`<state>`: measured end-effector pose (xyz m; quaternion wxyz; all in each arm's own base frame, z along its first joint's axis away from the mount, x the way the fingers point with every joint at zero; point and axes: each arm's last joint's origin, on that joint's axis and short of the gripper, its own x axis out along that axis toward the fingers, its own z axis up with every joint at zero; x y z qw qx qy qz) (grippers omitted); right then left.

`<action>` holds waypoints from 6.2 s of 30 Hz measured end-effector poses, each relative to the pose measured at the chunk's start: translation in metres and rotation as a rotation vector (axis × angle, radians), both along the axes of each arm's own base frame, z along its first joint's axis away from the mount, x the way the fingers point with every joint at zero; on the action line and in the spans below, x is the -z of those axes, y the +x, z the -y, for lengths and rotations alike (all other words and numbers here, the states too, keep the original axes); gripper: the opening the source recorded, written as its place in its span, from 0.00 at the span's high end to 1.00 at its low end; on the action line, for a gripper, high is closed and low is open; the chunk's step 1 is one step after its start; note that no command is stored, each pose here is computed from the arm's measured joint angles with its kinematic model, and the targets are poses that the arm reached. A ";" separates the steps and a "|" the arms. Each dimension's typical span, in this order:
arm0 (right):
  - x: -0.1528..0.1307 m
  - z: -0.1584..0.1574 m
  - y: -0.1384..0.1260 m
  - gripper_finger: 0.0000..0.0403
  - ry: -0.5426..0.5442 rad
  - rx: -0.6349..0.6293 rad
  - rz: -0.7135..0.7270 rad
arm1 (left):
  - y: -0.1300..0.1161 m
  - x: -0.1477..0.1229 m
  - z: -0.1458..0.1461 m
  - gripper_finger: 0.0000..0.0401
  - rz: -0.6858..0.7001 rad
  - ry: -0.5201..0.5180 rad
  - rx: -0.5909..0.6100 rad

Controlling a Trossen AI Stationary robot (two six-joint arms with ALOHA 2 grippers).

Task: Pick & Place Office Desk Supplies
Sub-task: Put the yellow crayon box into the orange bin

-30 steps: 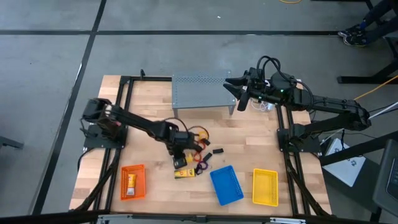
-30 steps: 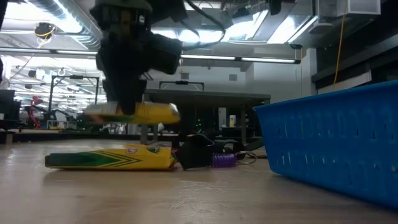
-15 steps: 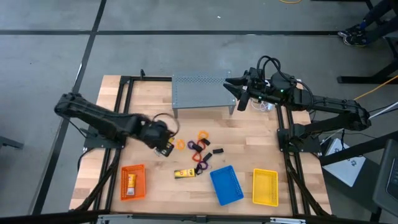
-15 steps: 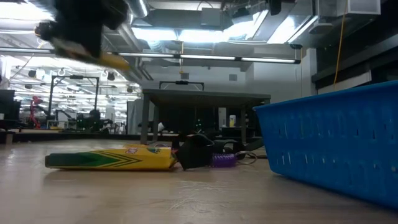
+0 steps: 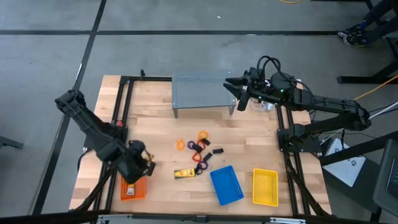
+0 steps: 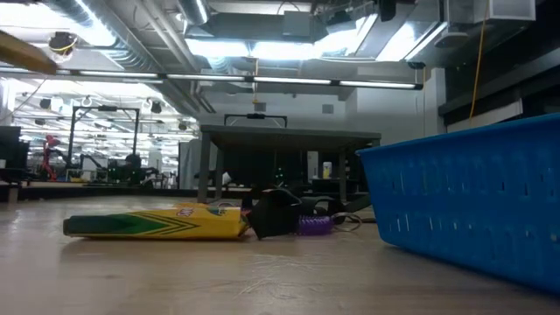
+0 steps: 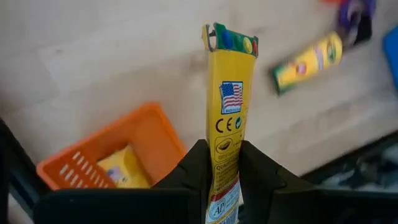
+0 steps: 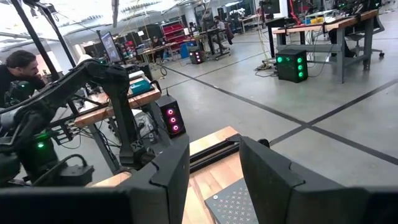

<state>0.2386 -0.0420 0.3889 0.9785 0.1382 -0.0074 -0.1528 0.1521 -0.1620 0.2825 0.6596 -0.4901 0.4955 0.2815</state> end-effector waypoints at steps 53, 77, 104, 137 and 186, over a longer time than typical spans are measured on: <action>0.039 0.009 0.046 0.64 0.228 0.144 -0.043 | -0.012 0.070 0.000 0.87 0.369 0.405 2.414; 0.039 0.009 0.046 0.64 0.226 0.144 -0.043 | -0.001 0.073 0.005 0.62 0.212 0.342 2.119; -0.030 -0.004 -0.016 0.64 -0.092 0.011 0.238 | 0.039 -0.006 -0.077 0.68 0.274 0.415 0.951; 0.005 -0.041 -0.216 0.64 0.009 -0.233 0.145 | 0.185 0.070 -0.070 0.57 0.371 0.217 0.903; 0.097 -0.036 -0.188 0.64 0.102 -0.203 0.259 | 0.187 0.139 0.006 0.96 0.232 -0.023 0.839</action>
